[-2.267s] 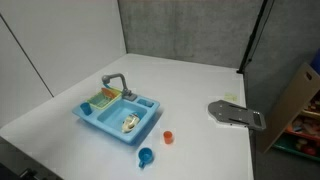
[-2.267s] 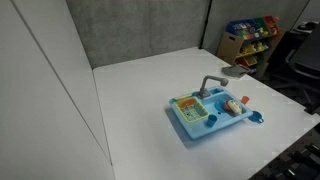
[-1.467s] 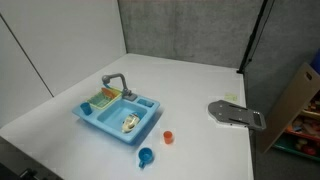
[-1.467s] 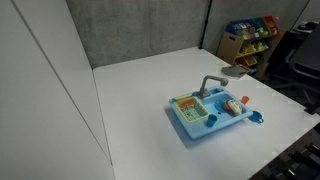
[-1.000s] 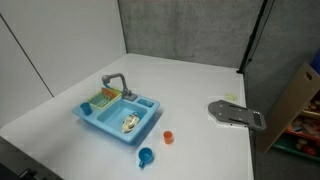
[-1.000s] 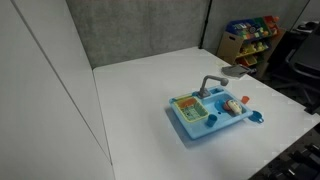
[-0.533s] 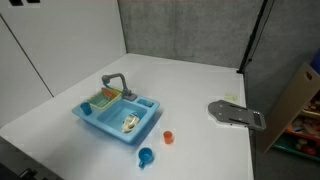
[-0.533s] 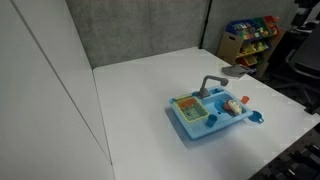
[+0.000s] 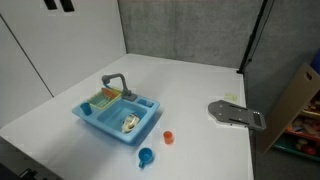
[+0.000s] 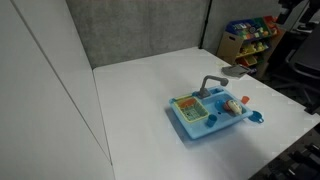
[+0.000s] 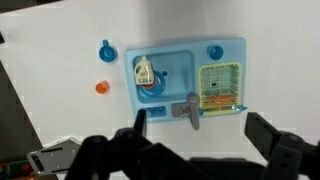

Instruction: Move the orange cup to the right side of the blue cup

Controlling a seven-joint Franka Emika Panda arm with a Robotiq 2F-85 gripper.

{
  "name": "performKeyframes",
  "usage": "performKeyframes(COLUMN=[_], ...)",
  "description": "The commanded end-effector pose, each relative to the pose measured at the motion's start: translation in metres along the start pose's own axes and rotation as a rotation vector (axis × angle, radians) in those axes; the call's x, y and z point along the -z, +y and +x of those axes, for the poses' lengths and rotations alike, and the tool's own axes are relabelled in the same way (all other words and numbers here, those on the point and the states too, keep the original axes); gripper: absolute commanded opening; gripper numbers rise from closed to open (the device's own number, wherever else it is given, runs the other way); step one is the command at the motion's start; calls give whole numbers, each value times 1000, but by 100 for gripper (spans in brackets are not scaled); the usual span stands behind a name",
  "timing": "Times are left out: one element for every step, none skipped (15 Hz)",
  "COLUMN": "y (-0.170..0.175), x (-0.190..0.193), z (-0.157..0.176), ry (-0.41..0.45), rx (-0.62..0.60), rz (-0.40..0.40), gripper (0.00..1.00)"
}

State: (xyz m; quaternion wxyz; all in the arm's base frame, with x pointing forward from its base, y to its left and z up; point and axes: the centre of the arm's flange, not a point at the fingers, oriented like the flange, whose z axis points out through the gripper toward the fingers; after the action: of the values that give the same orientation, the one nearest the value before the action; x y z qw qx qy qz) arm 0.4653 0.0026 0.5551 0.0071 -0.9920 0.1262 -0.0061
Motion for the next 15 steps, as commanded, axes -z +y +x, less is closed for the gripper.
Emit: performKeyframes(y=[20, 27, 34, 41, 47, 52, 56, 60, 63, 65, 66, 67, 67, 67, 67], x=[-7, -14, -22, -30, -38, -48, -58, -68, -77, -87, -95, -102, -107, -110, -114], z=[32, 39, 47, 53, 60, 67, 73, 78, 84, 89, 93, 97, 99, 100, 87], ry=[-6, -14, -22, -33, -40, -49, -56, -68, -80, -91, -103, -111, -122, -134, -130], rx=[-55, -78, -98, -114, -133, -147, -158, -163, -170, -177, -179, -186, -186, -186, -166], rz=[34, 31, 27, 23, 16, 10, 4, 4, -1, -11, -17, -24, -28, -30, -17], gripper=[100, 100, 100, 100, 100, 100, 100, 100, 100, 100, 100, 100, 100, 100, 100])
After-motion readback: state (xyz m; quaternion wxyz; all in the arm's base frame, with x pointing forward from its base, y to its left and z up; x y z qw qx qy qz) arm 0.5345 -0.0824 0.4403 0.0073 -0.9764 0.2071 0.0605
